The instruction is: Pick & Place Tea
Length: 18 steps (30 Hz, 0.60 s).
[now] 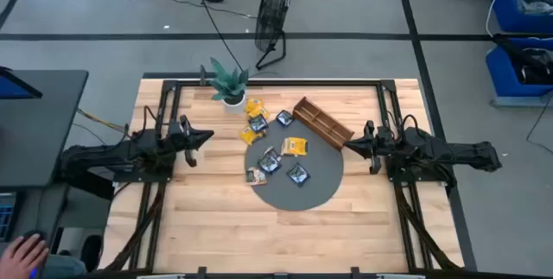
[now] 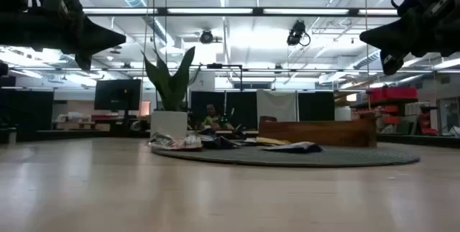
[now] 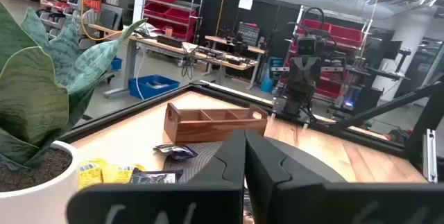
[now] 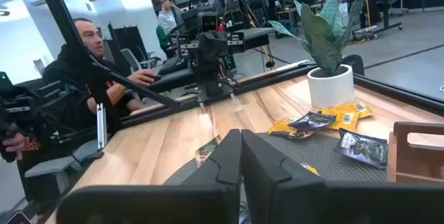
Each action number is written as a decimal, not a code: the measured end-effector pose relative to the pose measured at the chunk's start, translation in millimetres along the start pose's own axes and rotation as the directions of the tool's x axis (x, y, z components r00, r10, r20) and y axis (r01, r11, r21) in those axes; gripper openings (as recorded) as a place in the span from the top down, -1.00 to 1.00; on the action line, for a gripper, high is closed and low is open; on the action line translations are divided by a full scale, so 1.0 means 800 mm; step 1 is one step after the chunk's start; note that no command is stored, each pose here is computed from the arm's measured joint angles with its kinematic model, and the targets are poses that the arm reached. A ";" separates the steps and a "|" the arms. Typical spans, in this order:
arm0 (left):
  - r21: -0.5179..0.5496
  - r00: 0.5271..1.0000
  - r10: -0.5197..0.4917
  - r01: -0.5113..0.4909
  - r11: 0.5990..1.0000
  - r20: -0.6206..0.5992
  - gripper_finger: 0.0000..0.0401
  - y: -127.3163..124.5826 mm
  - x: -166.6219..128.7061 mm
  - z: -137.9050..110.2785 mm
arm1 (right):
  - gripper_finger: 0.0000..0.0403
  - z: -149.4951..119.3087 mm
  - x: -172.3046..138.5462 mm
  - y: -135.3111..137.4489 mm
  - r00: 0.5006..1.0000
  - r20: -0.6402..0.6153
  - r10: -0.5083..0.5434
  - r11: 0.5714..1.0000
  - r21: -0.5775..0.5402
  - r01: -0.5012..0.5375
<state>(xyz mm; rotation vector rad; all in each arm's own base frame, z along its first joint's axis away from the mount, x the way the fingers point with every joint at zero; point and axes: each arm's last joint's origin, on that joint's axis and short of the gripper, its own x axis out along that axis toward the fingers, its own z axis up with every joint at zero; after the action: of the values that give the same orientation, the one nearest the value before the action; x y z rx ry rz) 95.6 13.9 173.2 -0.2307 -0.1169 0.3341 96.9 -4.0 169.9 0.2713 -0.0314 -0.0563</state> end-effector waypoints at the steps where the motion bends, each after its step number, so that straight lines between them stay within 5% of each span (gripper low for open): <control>1: 0.000 1.000 0.000 0.000 1.000 0.000 0.99 0.000 0.000 0.000 | 0.91 0.000 0.000 0.000 1.000 0.000 0.000 1.000 0.000 0.000; 18: -0.005 0.998 -0.011 0.012 1.000 0.059 0.99 -0.003 -0.001 0.015 | 0.91 0.002 0.000 0.000 1.000 0.017 0.002 1.000 -0.002 -0.002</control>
<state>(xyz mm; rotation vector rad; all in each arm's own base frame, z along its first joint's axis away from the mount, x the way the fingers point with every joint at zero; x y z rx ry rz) 93.4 13.7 185.3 -0.2251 -0.1776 0.3293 96.8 -4.0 171.6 0.2693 -0.0484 -0.0563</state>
